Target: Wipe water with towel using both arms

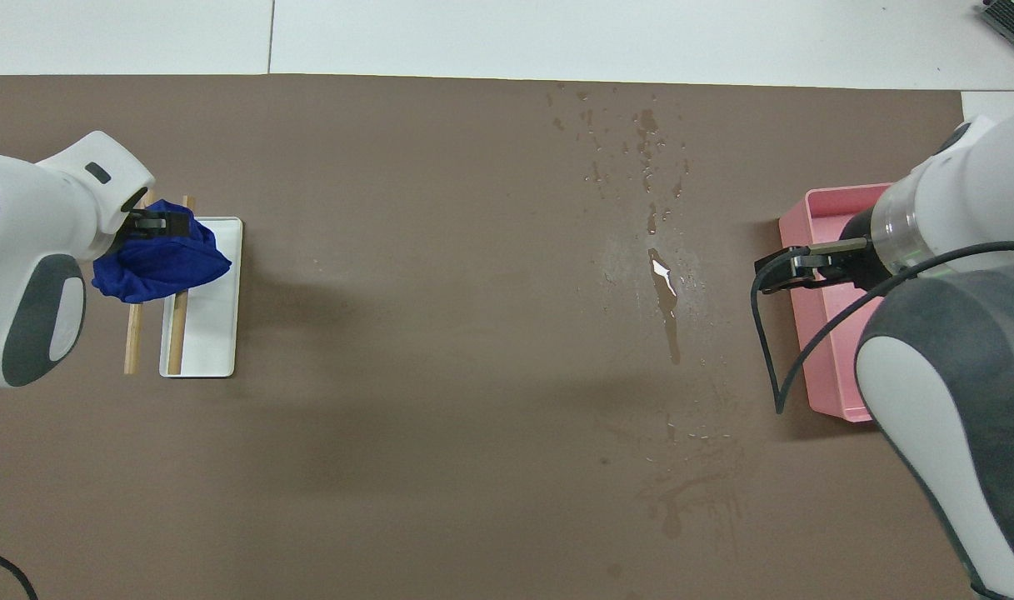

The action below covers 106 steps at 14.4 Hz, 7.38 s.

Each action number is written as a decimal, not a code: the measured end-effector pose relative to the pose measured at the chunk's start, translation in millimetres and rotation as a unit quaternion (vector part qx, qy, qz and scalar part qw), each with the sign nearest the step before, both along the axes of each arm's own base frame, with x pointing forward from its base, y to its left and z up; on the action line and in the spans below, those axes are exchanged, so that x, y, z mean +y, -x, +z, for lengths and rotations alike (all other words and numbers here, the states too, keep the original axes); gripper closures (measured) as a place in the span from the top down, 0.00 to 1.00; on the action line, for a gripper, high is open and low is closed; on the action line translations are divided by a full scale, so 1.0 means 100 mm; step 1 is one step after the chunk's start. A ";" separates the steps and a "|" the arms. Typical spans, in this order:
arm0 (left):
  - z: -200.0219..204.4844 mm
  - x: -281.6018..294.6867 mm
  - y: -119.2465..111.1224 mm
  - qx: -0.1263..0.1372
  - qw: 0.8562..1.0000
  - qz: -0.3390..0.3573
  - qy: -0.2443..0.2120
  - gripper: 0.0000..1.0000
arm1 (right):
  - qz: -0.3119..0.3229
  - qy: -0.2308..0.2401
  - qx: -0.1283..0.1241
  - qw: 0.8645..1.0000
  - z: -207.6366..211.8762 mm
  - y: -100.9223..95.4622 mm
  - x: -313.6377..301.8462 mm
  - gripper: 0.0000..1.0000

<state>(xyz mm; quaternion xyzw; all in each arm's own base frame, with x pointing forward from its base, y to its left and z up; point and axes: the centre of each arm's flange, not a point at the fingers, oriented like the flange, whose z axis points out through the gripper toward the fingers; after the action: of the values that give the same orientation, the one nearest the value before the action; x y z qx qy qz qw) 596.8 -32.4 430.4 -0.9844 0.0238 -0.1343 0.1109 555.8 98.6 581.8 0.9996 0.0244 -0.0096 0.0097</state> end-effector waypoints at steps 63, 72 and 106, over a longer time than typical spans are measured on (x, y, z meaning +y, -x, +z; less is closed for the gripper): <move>1.34 -2.84 0.97 0.200 0.674 0.585 0.405 0.10 | -0.628 -0.380 0.124 0.668 -0.76 0.44 2.02 0.46; 1.40 -2.83 0.99 0.191 0.680 0.579 0.407 0.61 | -0.541 -0.349 0.127 0.755 -0.89 0.47 1.95 0.37; 1.74 -0.49 0.52 0.186 0.976 -0.002 0.109 1.00 | -0.064 -0.030 0.225 0.972 -2.73 1.64 0.40 0.37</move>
<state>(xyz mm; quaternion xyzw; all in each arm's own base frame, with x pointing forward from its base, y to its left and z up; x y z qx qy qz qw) 544.5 -81.0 604.3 -0.9983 0.0309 0.0494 -0.0036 391.8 138.5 308.8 0.9711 -0.0381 -0.2342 -0.0265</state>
